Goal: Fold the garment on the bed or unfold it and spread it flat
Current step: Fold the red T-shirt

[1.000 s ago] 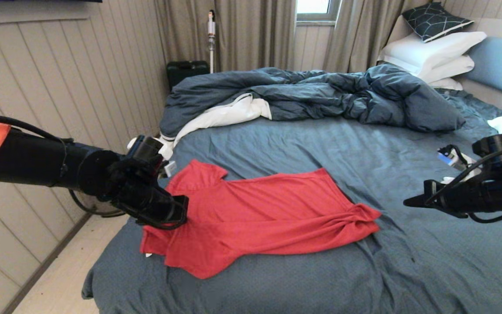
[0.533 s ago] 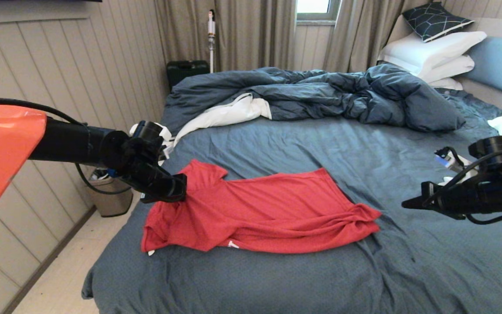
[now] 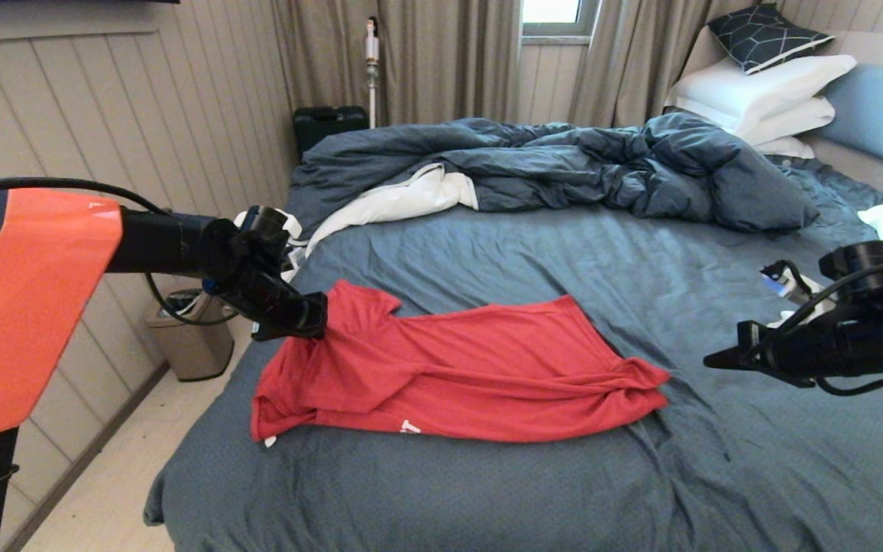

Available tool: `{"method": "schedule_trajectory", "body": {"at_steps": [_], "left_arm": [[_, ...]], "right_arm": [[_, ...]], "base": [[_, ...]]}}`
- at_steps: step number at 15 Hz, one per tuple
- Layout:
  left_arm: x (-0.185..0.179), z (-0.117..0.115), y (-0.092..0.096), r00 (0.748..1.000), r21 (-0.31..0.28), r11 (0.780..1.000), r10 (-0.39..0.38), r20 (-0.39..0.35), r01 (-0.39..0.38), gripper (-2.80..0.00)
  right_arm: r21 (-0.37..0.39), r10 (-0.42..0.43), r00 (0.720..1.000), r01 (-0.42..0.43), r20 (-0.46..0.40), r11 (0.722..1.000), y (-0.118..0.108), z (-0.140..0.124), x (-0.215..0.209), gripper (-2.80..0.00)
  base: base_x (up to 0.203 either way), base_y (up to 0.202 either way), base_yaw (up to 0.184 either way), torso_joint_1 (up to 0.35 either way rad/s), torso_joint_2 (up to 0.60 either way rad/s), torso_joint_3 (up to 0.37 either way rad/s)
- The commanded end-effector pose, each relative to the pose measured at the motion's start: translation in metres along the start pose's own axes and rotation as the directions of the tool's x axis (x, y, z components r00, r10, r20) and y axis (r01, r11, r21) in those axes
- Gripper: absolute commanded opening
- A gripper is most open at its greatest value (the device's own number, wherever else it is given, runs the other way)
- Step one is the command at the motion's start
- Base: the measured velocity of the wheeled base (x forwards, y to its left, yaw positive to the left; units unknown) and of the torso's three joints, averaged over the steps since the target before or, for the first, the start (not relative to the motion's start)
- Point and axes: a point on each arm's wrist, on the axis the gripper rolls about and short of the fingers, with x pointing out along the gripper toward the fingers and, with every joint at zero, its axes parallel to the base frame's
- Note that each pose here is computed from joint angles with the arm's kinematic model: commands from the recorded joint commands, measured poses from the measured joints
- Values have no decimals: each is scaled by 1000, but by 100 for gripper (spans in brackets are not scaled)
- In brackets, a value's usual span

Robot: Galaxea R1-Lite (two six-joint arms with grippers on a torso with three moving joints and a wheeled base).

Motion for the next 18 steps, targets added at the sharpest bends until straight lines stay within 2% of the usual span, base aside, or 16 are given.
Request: {"method": "schedule_trajectory", "body": {"at_steps": [1,3,6,8,9,12,15,17,18], "left_arm": [[15,4,1,1000,-3,1000,5,-23,-5,-280],[24,3,3,998,-2,1000,14,-55,-15,-280],[25,1,4,997,35,999,12,-77,-10,-280],[24,0,4,997,36,999,15,-82,-12,-280],[24,0,4,996,36,999,16,-85,-13,0],[16,2,1,998,32,999,8,-66,-6,0],[-8,9,-4,1000,33,999,-4,-15,5,0],[-21,8,-5,1000,28,1000,-7,-11,8,0],[-28,2,-7,999,24,1000,-5,-34,6,0]], "right_arm": [[3,3,1000,-3,-5,1000,0,-1,1,-280],[2,4,1000,-4,-5,1000,0,-1,1,-280],[2,4,1000,-4,-6,1000,0,-1,1,-280],[3,4,1000,-4,-7,1000,0,-2,1,-280],[2,4,1000,-4,-5,1000,0,-1,1,-280],[2,4,1000,-4,-5,1000,0,-2,0,-280],[2,5,1000,-5,-7,1000,1,-2,1,-280],[0,4,1000,-4,-4,1000,1,-2,0,-280],[0,6,1000,-6,-5,1000,1,-2,0,-280]], "base": [[0,0,0,0,0,0],[0,0,0,0,0,0],[0,0,0,0,0,0],[0,0,0,0,0,0],[0,0,0,0,0,0],[0,0,0,0,0,0],[0,0,0,0,0,0],[0,0,0,0,0,0],[0,0,0,0,0,0]]}}
